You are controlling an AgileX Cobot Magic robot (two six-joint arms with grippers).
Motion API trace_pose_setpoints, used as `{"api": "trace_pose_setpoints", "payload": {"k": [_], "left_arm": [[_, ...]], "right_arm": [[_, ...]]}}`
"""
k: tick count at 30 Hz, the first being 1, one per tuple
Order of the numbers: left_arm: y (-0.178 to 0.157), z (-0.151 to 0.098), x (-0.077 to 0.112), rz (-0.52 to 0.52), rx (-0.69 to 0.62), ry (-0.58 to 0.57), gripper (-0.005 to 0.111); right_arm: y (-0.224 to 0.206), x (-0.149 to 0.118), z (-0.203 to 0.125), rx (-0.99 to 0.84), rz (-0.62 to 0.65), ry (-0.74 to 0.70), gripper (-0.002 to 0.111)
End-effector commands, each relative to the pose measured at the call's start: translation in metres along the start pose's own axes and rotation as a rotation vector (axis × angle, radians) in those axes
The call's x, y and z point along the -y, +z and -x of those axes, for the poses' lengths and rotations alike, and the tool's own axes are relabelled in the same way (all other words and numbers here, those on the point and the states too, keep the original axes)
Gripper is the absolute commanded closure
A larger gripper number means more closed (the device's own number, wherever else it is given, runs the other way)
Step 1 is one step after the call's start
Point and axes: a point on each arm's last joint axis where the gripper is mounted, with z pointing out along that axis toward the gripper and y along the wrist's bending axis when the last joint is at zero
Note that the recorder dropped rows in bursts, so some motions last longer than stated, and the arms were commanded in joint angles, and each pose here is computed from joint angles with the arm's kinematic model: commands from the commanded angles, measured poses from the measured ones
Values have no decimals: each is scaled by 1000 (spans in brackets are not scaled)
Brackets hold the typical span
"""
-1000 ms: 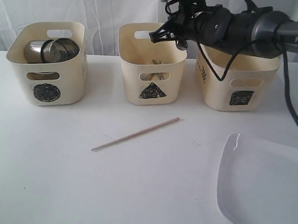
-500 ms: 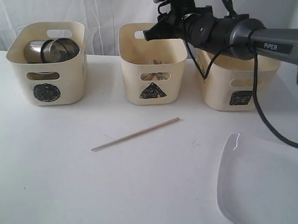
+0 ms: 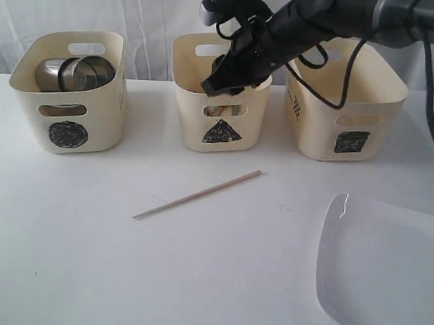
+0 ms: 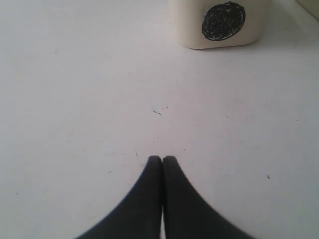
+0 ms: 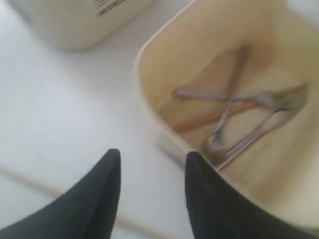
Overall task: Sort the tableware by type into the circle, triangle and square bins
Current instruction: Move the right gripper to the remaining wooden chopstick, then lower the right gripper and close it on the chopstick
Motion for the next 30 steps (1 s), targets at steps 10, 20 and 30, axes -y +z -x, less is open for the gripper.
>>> {"api": "trace_pose_setpoints", "payload": {"k": [10, 20, 30], "left_arm": [[0, 0, 0, -4, 3, -13, 107], [0, 0, 0, -4, 3, -13, 107], [0, 0, 0, -4, 3, -13, 107]], "right_arm": [[55, -38, -48, -256, 404, -247, 68], [109, -31, -52, -132, 202, -488, 68], [144, -40, -77, -195, 239, -448, 68]]}}
